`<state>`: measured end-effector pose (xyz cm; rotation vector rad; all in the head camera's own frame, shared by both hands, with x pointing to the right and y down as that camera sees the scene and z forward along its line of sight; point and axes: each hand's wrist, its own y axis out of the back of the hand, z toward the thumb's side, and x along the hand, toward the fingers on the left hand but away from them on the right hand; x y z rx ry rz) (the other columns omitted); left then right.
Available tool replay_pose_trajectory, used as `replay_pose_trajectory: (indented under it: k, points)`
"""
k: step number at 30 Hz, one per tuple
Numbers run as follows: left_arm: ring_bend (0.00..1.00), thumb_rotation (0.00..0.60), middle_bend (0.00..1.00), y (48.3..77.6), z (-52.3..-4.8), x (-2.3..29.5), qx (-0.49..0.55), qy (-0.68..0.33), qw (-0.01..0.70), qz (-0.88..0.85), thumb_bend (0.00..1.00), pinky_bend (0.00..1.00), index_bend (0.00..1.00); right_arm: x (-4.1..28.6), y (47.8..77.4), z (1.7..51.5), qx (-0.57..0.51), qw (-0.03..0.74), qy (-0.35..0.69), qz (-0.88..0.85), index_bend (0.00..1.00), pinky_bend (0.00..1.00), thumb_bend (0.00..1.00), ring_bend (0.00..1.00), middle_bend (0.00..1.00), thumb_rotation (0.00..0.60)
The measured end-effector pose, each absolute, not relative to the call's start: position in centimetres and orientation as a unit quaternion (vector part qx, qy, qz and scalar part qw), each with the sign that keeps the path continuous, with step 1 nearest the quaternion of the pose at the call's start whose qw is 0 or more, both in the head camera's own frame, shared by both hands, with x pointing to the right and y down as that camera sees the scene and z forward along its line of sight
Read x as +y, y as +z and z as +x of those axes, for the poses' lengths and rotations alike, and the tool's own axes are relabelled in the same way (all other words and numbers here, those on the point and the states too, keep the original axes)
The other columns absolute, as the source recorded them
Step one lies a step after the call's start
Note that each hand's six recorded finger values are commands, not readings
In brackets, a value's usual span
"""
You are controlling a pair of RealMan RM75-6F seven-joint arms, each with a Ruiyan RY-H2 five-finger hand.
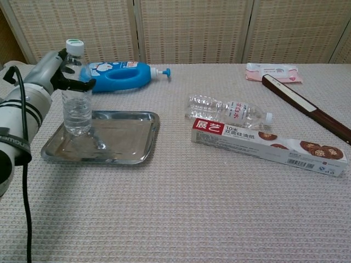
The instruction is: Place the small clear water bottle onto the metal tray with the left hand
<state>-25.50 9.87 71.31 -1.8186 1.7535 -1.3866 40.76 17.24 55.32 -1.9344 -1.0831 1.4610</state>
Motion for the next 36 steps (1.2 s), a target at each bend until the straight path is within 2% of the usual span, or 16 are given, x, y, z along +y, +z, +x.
replay_pose_trajectory:
  k: [10, 20, 36]
  points:
    - [0.01, 0.600, 0.00, 69.1, -26.9, 8.3, 0.592, -0.483, 0.136, -0.631, 0.40, 0.27, 0.00, 17.6, 55.5, 40.6, -0.387, 0.240, 0.537, -0.711, 0.08, 0.21, 0.19, 0.00, 0.11, 0.600]
    - [0.00, 0.600, 0.00, 68.2, -27.4, 7.5, 0.595, -0.479, 0.139, -0.630, 0.39, 0.27, 0.00, 17.6, 55.9, 40.6, -0.382, 0.236, 0.544, -0.709, 0.08, 0.21, 0.19, 0.00, 0.11, 0.600]
    - [0.00, 0.600, 0.00, 67.3, -25.1, 9.0, 0.624, -0.447, 0.051, -0.639, 0.40, 0.27, 0.00, 17.1, 55.8, 41.2, -0.389, 0.219, 0.546, -0.709, 0.08, 0.21, 0.19, 0.00, 0.11, 0.600]
